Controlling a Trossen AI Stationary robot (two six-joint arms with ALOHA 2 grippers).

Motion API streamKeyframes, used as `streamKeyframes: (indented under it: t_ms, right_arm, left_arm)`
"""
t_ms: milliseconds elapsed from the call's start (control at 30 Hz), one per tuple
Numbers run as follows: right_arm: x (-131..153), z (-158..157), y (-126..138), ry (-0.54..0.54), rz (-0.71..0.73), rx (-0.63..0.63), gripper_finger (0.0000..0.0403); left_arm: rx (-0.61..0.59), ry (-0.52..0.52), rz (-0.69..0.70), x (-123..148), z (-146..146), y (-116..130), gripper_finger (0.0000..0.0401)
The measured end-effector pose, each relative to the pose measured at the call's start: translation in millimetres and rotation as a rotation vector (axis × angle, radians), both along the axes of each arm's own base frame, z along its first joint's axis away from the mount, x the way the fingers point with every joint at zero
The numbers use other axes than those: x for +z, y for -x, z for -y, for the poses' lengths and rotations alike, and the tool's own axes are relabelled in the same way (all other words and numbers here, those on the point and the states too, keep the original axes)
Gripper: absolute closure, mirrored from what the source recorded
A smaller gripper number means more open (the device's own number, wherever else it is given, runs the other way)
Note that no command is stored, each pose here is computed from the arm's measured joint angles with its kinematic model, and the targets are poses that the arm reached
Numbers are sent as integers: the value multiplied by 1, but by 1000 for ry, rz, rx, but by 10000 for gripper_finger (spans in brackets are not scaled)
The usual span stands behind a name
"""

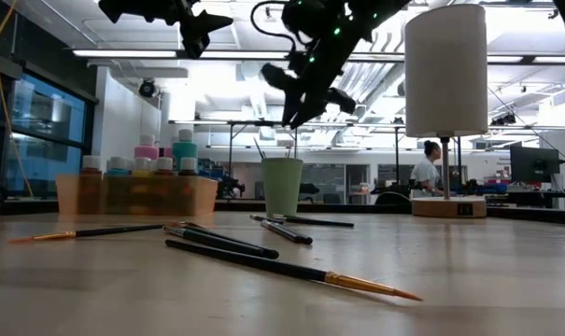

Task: Pick & Place Paint Supplies
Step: Put the black paint brush into the green cup

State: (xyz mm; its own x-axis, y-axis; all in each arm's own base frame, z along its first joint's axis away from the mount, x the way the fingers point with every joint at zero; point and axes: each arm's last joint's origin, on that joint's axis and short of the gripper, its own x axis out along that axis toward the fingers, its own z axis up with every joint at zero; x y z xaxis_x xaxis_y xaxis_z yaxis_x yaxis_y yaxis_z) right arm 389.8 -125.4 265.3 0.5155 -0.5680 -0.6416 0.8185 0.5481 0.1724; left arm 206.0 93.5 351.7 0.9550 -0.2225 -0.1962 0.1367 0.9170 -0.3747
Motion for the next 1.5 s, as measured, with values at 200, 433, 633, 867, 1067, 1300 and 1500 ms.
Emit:
streamKeyframes:
  t_ms: [200,433,633,867,1067,1300,1500]
  right_arm:
    - [0,-25,10,-177,-131,297,324]
    - [-19,-51,14,-240,-332,405,325]
    - [-43,-71,0,-264,-381,466,325]
    - [-67,-83,-8,-401,-398,469,294]
    - [-71,-85,-16,-330,-377,495,250]
    - [-87,-87,-22,-229,-430,487,258]
    - [-101,-88,-29,-174,-453,490,273]
  left_arm:
    - [0,0,0,0,0,0,201]
    - [0,-2,1,0,0,0,201]
    - [-3,-9,2,0,0,0,201]
    - [-3,-11,3,0,0,0,201]
    - [-4,-11,3,0,0,0,201]
    - [-4,-8,2,0,0,0,201]
    - [-4,-2,-7,-1,0,0,201]
